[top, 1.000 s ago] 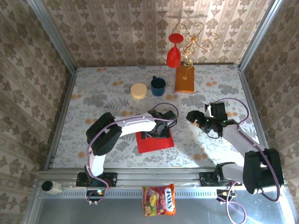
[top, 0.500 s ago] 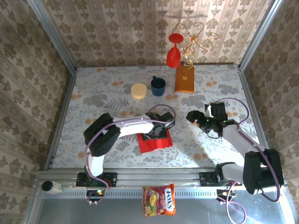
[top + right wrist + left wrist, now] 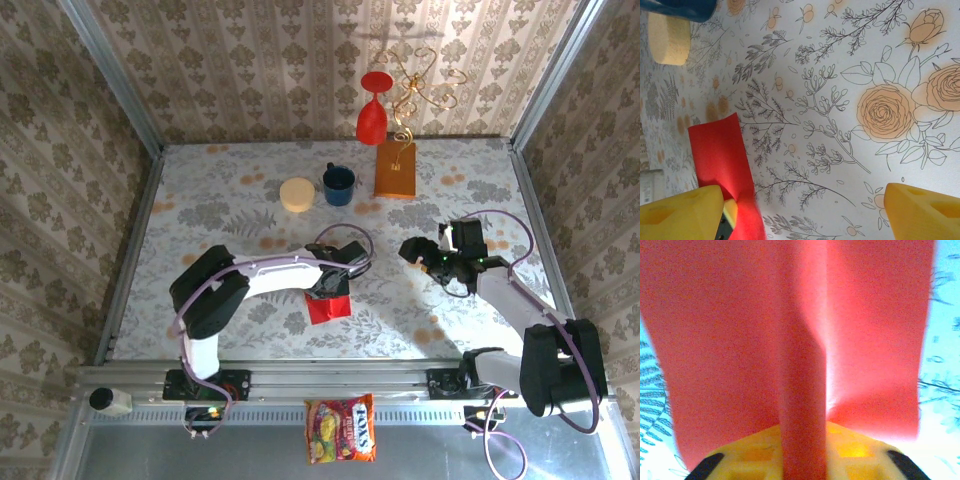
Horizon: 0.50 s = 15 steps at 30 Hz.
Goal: Fold a paper plane with a square sheet of paper (pick it up from the middle)
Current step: First fold the square sheet of paper in half at the center of the table.
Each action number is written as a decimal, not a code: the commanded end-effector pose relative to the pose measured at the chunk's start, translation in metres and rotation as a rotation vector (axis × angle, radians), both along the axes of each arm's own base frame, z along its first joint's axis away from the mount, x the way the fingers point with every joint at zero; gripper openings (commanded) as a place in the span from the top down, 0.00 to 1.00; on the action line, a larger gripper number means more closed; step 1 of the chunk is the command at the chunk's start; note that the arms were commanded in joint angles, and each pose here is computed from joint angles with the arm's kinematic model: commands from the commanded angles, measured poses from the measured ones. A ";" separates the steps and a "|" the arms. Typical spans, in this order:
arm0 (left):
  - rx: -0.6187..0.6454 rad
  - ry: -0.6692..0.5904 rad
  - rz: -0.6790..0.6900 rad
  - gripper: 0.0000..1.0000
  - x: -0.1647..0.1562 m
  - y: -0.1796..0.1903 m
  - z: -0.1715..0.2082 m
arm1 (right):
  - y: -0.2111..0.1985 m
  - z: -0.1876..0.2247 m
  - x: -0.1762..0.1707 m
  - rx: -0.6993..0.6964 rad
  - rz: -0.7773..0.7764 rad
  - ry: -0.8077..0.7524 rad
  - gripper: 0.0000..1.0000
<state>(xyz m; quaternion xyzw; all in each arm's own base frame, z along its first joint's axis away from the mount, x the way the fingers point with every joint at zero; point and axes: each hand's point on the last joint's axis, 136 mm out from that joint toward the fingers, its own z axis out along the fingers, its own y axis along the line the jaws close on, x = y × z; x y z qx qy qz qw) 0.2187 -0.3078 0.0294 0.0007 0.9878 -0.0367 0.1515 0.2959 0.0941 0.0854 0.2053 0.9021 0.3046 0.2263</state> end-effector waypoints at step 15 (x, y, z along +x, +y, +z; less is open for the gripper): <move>-0.552 -0.247 -0.150 0.85 0.011 -0.065 0.086 | 0.001 -0.011 -0.007 -0.005 0.031 0.042 0.15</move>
